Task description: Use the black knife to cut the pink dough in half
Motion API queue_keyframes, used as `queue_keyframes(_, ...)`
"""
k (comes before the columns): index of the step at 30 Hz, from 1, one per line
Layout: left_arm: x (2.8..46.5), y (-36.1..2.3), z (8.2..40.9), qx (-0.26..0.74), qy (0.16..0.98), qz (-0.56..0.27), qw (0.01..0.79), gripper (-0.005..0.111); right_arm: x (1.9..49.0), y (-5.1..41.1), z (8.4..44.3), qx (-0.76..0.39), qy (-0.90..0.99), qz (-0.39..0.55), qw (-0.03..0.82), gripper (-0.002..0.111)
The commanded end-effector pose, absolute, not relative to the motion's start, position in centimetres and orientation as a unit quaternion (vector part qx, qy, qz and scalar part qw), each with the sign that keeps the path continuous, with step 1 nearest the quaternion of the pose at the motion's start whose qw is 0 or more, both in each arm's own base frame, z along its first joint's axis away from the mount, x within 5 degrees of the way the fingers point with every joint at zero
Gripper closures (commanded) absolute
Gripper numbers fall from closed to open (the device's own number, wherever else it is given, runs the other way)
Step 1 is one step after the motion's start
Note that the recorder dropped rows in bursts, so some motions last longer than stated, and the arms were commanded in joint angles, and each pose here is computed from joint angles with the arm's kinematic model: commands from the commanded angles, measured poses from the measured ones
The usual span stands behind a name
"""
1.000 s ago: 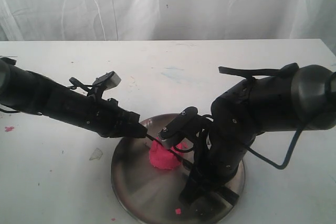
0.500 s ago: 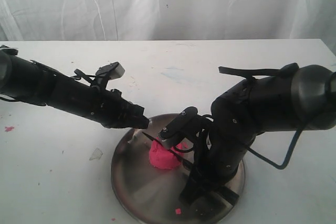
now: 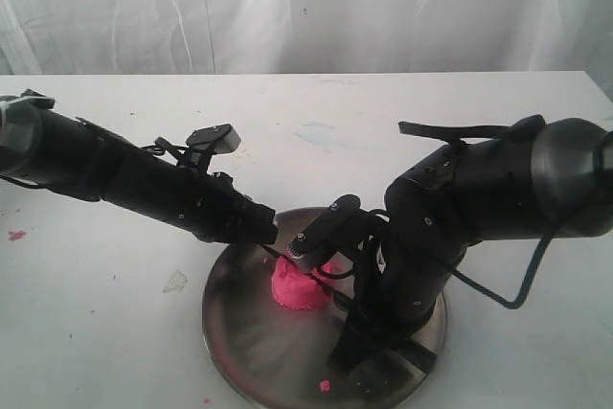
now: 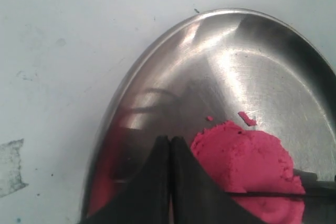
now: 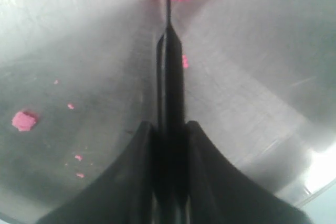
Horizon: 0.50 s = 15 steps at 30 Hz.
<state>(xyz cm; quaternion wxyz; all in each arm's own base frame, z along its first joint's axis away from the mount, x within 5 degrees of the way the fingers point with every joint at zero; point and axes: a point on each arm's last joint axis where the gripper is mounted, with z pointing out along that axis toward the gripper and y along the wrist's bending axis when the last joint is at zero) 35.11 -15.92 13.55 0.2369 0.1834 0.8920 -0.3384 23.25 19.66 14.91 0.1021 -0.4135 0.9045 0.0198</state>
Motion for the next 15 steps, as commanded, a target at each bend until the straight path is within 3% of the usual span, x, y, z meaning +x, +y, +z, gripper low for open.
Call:
queue_keyframes(1, 34.8, -16.1, 13.1, 0.188, 0.893, -0.342, 0.226, 0.107, 23.2, 19.6, 15.5, -0.418, 0.902, 0.021, 0.111, 0.101)
queue_keyframes(15, 34.7, -16.2, 13.2, 0.189, 0.891, -0.35, 0.221, 0.107, 23.2, 19.7, 14.9, -0.418, 0.903, 0.019, 0.101, 0.101)
